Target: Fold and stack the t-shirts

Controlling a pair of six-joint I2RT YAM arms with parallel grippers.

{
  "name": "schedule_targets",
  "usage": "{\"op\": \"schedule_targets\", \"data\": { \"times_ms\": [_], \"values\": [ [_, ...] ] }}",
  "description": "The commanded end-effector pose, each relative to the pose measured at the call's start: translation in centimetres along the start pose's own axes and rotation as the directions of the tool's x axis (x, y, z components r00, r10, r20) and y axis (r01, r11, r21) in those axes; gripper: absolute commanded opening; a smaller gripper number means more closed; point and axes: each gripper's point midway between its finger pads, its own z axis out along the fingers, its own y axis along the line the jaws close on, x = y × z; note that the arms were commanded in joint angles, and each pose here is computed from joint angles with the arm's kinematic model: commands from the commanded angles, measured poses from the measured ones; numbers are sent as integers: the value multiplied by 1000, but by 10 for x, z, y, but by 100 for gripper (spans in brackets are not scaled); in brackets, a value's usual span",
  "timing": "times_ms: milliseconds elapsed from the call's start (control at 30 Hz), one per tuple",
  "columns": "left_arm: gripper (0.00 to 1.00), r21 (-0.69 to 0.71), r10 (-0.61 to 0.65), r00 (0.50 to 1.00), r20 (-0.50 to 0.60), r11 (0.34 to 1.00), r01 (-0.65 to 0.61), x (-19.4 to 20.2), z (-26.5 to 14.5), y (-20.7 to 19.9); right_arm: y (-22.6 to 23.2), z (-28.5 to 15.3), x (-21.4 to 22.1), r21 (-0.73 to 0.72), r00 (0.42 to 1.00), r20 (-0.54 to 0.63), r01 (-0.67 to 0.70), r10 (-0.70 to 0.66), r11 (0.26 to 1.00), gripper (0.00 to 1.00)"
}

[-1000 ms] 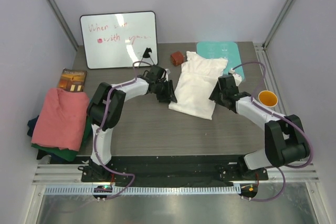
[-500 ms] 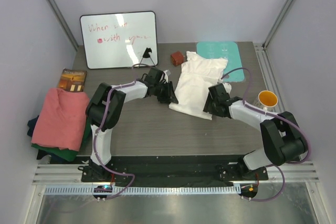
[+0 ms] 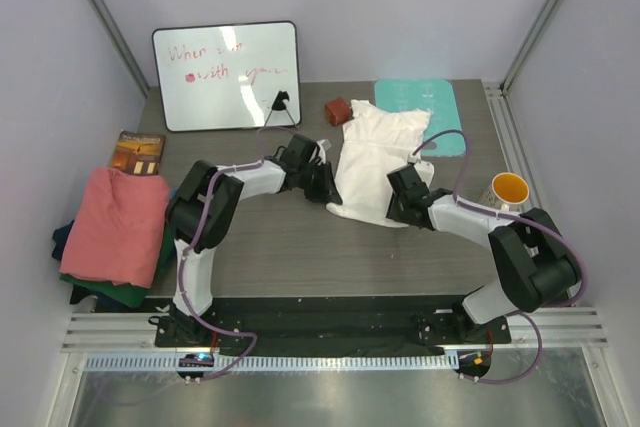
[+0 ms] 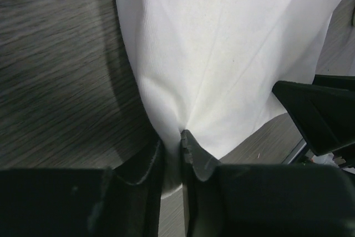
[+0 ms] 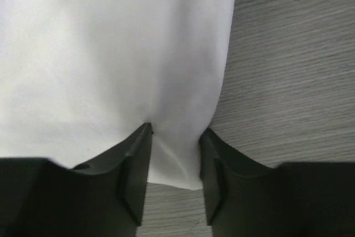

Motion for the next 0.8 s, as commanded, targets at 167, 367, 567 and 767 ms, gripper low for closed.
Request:
{"op": "schedule_targets", "data": {
  "times_ms": [167, 367, 567, 767],
  "values": [
    [0, -111, -41, 996, -85, 993, 31, 38, 4, 31, -5, 11, 24, 33, 995, -99, 11, -7, 999, 4],
    [0, -110, -52, 996, -74, 993, 44, 41, -3, 25, -4, 3, 25, 13, 994, -105, 3, -2, 1000, 1],
    [0, -127, -42, 995, -88, 991, 30, 55, -6, 21, -10, -7, 37, -5, 993, -118, 2, -2, 1000, 1],
    [0, -165, -35, 993, -111, 986, 17, 79, -9, 23, -17, -23, 49, -31, 993, -122, 4, -7, 1000, 1]
  ]
}}
